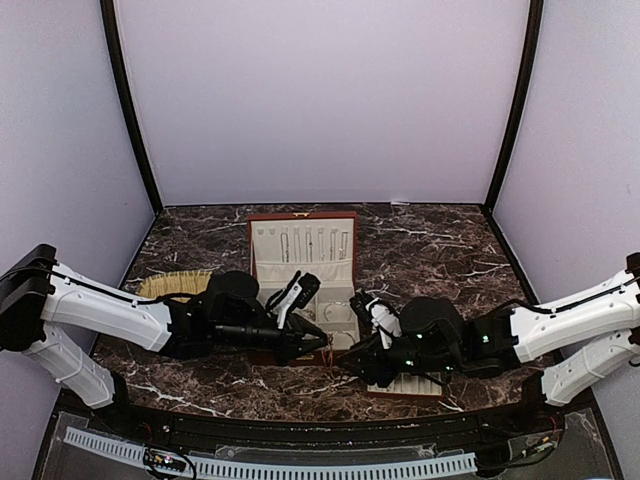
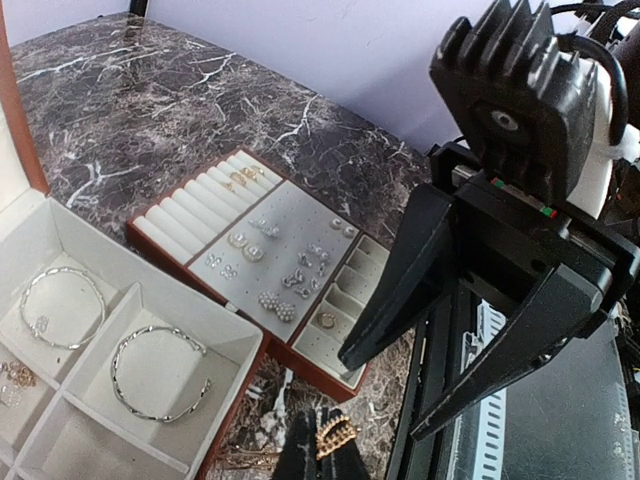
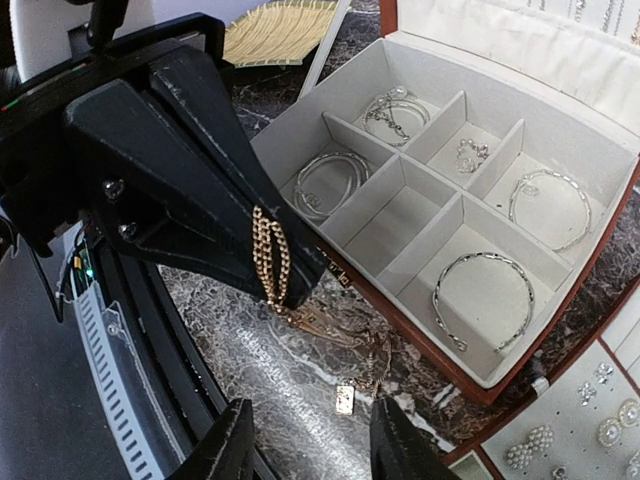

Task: Organize the mixed jewelry
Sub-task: Pass from the right arm to the left, then pass from the left arm to the right

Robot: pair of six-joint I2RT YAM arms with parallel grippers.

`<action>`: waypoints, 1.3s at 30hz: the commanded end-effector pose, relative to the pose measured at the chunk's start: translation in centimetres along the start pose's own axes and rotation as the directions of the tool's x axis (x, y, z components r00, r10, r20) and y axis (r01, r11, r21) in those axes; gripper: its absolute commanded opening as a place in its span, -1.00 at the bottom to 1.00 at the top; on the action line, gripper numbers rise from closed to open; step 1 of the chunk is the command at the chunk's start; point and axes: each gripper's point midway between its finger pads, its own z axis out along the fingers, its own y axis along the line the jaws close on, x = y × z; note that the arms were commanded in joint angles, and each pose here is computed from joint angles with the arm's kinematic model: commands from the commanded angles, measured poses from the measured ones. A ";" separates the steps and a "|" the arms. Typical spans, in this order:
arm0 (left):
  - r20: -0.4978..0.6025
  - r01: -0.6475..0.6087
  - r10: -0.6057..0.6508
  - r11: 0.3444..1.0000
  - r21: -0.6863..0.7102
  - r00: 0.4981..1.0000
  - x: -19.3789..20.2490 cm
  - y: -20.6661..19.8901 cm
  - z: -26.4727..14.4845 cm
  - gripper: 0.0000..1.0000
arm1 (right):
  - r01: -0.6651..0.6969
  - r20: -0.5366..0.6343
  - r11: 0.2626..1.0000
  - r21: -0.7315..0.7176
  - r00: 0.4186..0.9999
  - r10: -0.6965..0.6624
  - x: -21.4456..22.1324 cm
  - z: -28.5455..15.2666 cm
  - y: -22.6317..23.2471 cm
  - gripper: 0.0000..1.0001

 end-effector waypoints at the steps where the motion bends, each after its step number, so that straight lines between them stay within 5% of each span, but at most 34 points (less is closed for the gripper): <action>1: -0.011 0.000 0.000 1.000 -0.013 1.000 -0.5 0.0 -0.2 -1.00 | -0.038 0.082 0.999 -0.008 0.996 0.038 -1.3 0.0 0.0 -0.15; 8: -0.009 0.001 -0.001 1.000 -0.016 1.000 -0.8 0.0 -0.1 -1.00 | -0.069 0.163 0.998 0.001 0.984 0.068 -2.2 0.3 -0.4 -0.24; 19: -0.005 0.003 -0.003 1.000 -0.019 1.000 -0.9 0.0 -0.3 -1.00 | -0.013 0.132 1.000 0.006 0.991 0.013 -1.7 2.8 0.2 -0.54; 39: 0.006 0.007 -0.007 1.000 -0.017 1.000 -1.1 -0.1 -0.5 -1.00 | 0.021 0.128 1.000 0.007 0.992 -0.022 -1.6 4.0 0.5 -0.57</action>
